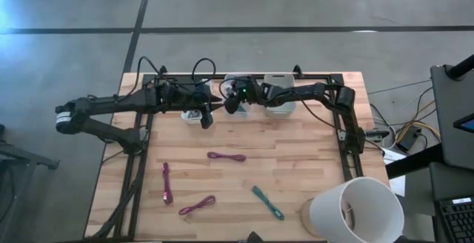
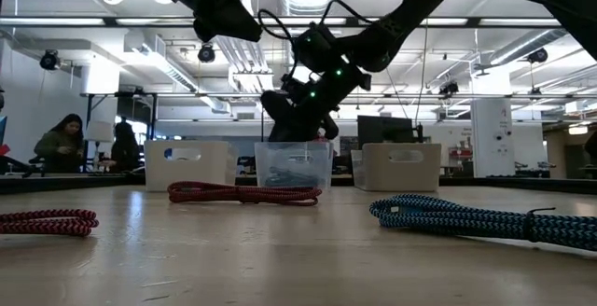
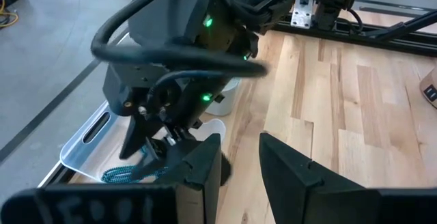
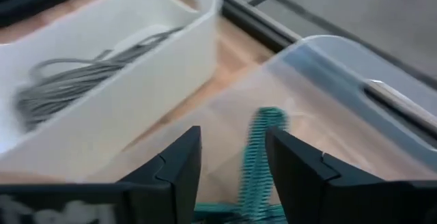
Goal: Pick & Place USB Port
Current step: Put the blue charger cable into the transparent bin
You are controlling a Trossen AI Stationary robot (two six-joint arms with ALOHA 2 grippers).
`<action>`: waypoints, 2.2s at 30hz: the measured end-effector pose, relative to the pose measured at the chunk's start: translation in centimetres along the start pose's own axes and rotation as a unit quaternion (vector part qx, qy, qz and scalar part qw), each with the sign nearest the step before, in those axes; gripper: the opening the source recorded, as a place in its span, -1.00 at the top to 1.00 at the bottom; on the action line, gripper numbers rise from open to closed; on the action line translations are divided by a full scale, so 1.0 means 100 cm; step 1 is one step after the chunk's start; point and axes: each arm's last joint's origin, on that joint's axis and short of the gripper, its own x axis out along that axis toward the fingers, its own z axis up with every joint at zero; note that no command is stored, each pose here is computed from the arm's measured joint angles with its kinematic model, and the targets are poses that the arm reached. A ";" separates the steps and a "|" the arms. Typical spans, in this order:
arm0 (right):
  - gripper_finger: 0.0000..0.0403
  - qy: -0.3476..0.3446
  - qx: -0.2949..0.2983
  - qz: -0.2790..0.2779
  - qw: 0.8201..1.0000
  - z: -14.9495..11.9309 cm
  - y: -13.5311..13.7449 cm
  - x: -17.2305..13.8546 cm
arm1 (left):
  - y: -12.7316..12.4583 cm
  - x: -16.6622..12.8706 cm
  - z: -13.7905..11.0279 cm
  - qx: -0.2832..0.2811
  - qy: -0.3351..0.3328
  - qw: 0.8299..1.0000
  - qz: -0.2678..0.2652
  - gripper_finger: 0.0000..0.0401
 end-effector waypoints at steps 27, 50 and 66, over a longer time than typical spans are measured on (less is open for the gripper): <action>0.27 0.219 -0.176 0.108 0.954 -0.055 0.127 -0.127 | 0.000 0.000 -0.001 -0.003 0.001 1.000 0.000 0.48; 0.29 0.374 -0.065 0.139 0.914 -0.133 0.196 -0.206 | 0.000 0.000 -0.001 -0.029 0.001 1.000 0.000 0.48; 0.30 0.365 -0.018 0.140 0.920 -0.175 0.192 -0.202 | 0.000 0.000 -0.001 -0.027 0.003 1.000 0.000 0.48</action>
